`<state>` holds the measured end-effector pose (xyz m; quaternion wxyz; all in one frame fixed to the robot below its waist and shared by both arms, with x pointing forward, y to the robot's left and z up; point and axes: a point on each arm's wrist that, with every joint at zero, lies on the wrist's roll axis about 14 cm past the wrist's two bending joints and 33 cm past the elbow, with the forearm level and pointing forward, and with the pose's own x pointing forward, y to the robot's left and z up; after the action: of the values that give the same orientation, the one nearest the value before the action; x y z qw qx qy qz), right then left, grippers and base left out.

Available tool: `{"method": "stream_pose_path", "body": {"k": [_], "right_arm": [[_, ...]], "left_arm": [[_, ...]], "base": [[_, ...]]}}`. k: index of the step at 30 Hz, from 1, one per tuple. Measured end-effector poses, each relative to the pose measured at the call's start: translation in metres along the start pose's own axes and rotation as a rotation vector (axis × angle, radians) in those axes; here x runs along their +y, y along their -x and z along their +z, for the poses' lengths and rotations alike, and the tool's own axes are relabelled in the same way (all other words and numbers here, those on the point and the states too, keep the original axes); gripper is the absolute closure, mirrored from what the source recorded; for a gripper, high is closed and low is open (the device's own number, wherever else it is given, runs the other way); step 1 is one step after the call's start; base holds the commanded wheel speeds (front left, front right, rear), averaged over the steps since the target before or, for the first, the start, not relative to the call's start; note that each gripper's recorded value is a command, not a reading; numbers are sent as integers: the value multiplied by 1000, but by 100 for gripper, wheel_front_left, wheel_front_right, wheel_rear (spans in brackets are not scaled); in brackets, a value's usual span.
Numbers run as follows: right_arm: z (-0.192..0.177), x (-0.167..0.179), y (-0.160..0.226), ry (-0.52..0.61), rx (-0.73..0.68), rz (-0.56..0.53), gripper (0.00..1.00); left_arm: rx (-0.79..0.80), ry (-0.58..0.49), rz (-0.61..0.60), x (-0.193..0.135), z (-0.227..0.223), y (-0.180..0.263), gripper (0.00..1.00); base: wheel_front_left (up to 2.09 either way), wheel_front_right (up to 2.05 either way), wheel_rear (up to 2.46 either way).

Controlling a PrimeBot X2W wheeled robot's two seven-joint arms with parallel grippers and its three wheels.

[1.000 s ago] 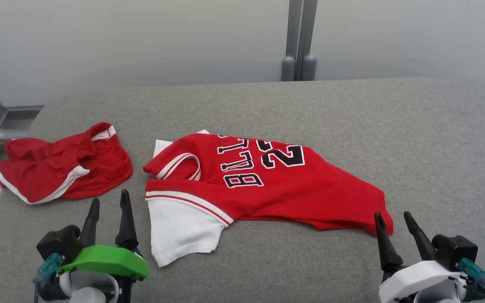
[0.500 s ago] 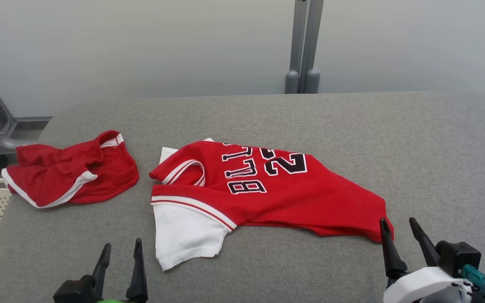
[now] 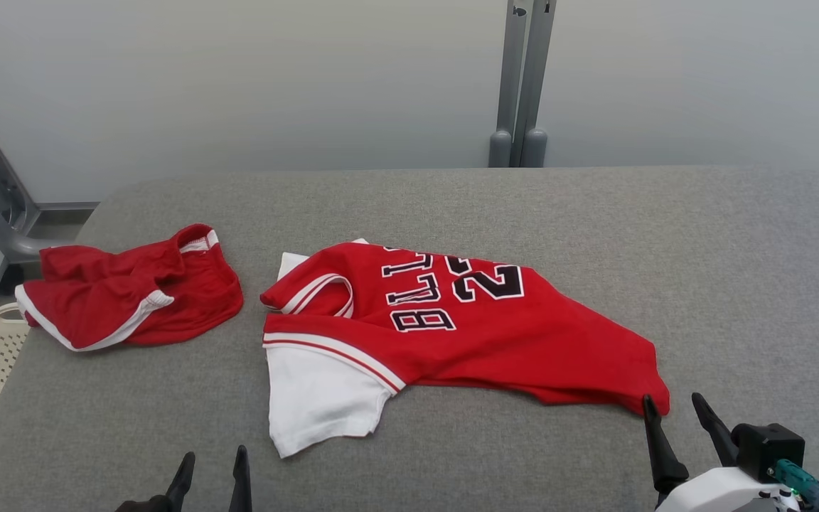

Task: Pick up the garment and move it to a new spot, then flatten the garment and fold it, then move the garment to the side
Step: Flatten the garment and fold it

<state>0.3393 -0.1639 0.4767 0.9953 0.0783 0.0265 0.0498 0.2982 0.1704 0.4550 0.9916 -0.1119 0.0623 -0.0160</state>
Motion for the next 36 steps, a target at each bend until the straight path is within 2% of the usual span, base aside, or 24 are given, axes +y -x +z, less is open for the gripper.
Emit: {"method": "stream_pose_path", "body": {"k": [13,15,21,30,36], "right_arm": [[-1,-6,1,-7,15,-19,0],[-9,-7,1,-45,66,-25,0],[-19,-21,-8,-54,200,-66,0],[-22,-38,-30,29,346,-108,0],[-28,-44,-42,30,377,-120,0]], "left_arm": [[45,34,-19,-6,-8,-4,0],[77,35,-35,-10,-12,-6,0],[203,41,-63,-14,-21,-24,0],[460,10,-50,-15,-61,-42,0],[524,13,-17,-11,-79,-55,0]], "base": [[0,0,0],[0,0,0],[0,0,0],[0,0,0],[0,0,0]]}}
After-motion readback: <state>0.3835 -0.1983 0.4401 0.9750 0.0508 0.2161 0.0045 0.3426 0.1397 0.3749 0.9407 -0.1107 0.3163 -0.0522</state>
